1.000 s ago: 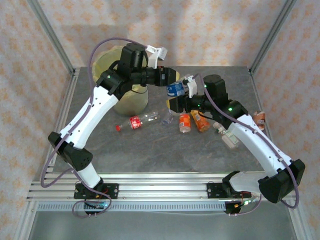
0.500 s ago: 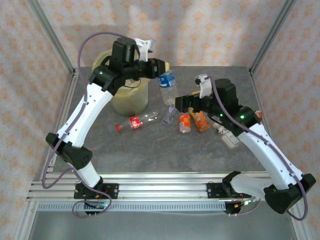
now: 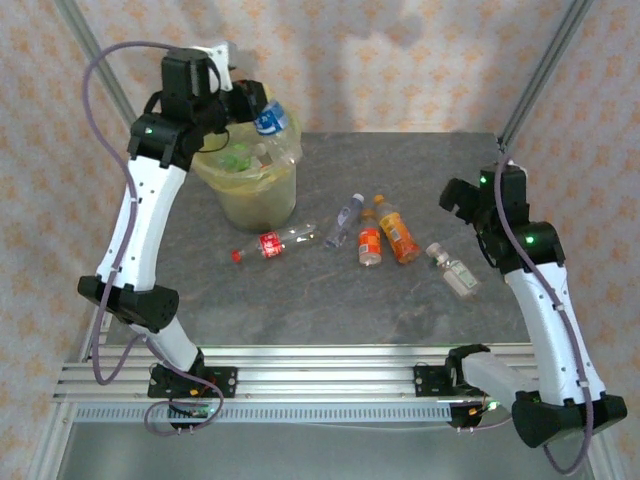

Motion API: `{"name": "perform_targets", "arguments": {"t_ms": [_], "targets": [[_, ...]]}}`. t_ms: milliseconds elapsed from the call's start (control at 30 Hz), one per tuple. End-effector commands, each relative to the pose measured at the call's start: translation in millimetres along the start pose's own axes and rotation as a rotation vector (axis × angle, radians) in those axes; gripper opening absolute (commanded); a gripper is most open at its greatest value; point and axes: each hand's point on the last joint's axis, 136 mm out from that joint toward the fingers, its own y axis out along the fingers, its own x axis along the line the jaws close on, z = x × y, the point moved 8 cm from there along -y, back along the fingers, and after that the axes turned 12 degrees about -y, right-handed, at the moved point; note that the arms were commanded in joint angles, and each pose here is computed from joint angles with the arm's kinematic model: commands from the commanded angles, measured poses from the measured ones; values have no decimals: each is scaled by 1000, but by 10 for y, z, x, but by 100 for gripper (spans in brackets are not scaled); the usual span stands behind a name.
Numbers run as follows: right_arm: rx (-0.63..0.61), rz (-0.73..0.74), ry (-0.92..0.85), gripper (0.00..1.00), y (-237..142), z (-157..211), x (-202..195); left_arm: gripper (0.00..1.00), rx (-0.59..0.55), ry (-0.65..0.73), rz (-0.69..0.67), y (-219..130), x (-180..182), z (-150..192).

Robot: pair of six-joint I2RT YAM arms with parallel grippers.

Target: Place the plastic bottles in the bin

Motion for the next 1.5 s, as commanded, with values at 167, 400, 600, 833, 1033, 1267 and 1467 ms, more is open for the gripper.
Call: {"name": "perform_targets", "arguments": {"t_ms": [167,400,600,833,1033,1267,1467], "targets": [[159,303,149,99,184,312,-635,7,-130,67,-233,26,387,-391],[230,400,277,99,411,431,-1037,7,-108,126,-366,147,691,-463],[274,445,355,99,657,525,-1288,8,-20,169,-450,439,989,-366],[363,509,362,100,913,683,-1485,10,57,214,-488,635,1138,-270],[416,473,326,99,1097,750,-1516,21,120,230,-513,802,1267,-175],[479,411,295,99,1294,786,-1527,46,177,232,-522,940,1373,-75],[516,367,294,98,1468,826,-1539,62,170,226,-507,930,1349,-92]]}}
